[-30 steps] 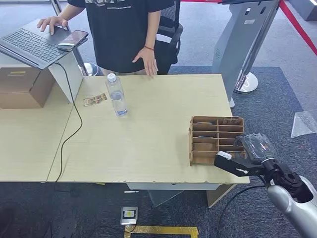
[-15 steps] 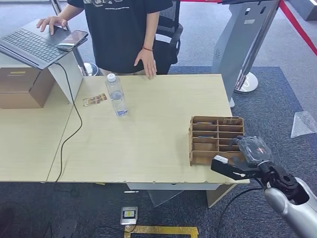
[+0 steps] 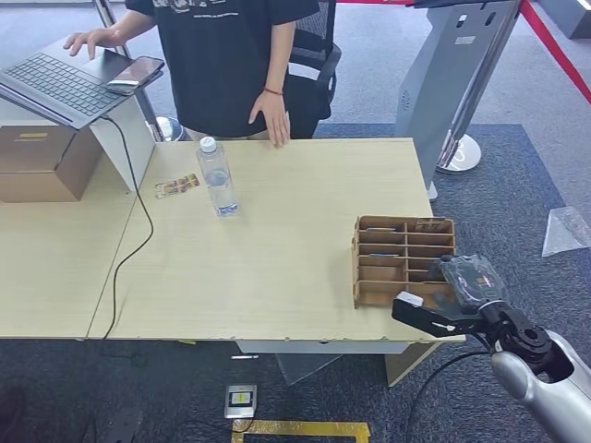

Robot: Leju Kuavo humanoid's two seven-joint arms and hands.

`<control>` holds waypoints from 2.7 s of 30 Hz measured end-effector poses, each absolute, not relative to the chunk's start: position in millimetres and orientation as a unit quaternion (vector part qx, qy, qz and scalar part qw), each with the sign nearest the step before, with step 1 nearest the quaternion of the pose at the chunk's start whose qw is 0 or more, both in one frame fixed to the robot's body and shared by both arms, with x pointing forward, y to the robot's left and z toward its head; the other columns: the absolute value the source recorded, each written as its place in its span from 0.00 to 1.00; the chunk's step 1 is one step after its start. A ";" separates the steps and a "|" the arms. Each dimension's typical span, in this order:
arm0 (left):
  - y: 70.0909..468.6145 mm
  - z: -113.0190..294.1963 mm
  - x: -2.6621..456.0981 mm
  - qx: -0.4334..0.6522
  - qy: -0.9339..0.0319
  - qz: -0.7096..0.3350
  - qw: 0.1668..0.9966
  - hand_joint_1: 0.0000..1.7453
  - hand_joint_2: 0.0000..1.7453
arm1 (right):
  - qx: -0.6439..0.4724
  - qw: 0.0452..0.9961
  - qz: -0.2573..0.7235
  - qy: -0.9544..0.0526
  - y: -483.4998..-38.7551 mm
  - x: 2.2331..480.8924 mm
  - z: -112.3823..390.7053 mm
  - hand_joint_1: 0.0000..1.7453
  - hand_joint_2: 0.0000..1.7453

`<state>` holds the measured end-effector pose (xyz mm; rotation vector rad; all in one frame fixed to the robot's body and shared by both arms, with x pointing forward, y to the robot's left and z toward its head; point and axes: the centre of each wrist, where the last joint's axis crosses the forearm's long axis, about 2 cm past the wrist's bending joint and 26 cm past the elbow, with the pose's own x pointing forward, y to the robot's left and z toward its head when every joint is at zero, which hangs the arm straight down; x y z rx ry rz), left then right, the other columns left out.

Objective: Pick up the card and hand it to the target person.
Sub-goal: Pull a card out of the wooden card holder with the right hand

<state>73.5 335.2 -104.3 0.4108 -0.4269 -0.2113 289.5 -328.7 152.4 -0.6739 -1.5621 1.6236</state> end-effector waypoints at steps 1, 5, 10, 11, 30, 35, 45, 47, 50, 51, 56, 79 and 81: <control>335.2 -104.3 73.5 0.202 -0.210 -0.104 0.951 0.00 1.00 | -0.265 0.386 0.636 -0.614 -328.9 289.7 152.5 0.48 1.00; 335.2 -104.3 73.4 0.202 -0.210 -0.103 0.951 0.00 1.00 | -0.268 0.390 0.626 -0.619 -332.0 291.7 154.6 0.49 1.00; 335.2 -104.3 73.4 0.202 -0.210 -0.103 0.951 0.00 1.00 | -0.273 0.394 0.619 -0.622 -335.8 293.8 157.3 0.49 1.00; 335.2 -104.3 73.4 0.202 -0.211 -0.104 0.951 0.00 1.00 | -0.275 0.395 0.618 -0.621 -336.4 294.0 157.7 0.50 1.00; 335.7 -104.3 73.4 0.201 -0.215 -0.104 0.950 0.00 1.00 | -0.307 0.397 0.627 -0.596 -342.1 291.8 156.0 0.57 1.00; 335.7 -104.3 73.4 0.201 -0.215 -0.104 0.950 0.00 1.00 | -0.307 0.397 0.628 -0.595 -342.2 291.9 156.0 0.60 1.00; 335.7 -104.3 73.4 0.201 -0.215 -0.104 0.950 0.00 1.00 | -0.304 0.396 0.630 -0.595 -341.7 291.3 155.2 0.62 1.00; 335.7 -104.3 73.4 0.201 -0.215 -0.104 0.950 0.00 1.00 | -0.304 0.396 0.630 -0.595 -341.6 291.2 155.2 0.63 1.00; 335.7 -104.3 73.4 0.201 -0.215 -0.104 0.950 0.00 1.00 | -0.304 0.396 0.630 -0.595 -341.7 290.9 154.7 0.69 1.00; 335.7 -104.3 73.3 0.201 -0.215 -0.104 0.950 0.00 1.00 | -0.304 0.397 0.630 -0.594 -341.6 290.6 154.4 0.70 1.00; 335.7 -104.3 73.3 0.201 -0.214 -0.102 0.950 0.00 1.00 | -0.305 0.398 0.631 -0.593 -341.5 289.9 153.9 0.76 1.00; 335.9 -104.3 73.2 0.201 -0.216 -0.102 0.950 0.00 1.00 | -0.302 0.403 0.627 -0.594 -348.3 293.5 169.6 0.76 1.00; 335.9 -104.3 73.1 0.201 -0.216 -0.102 0.950 0.00 1.00 | -0.303 0.406 0.621 -0.598 -351.0 294.7 174.7 0.76 1.00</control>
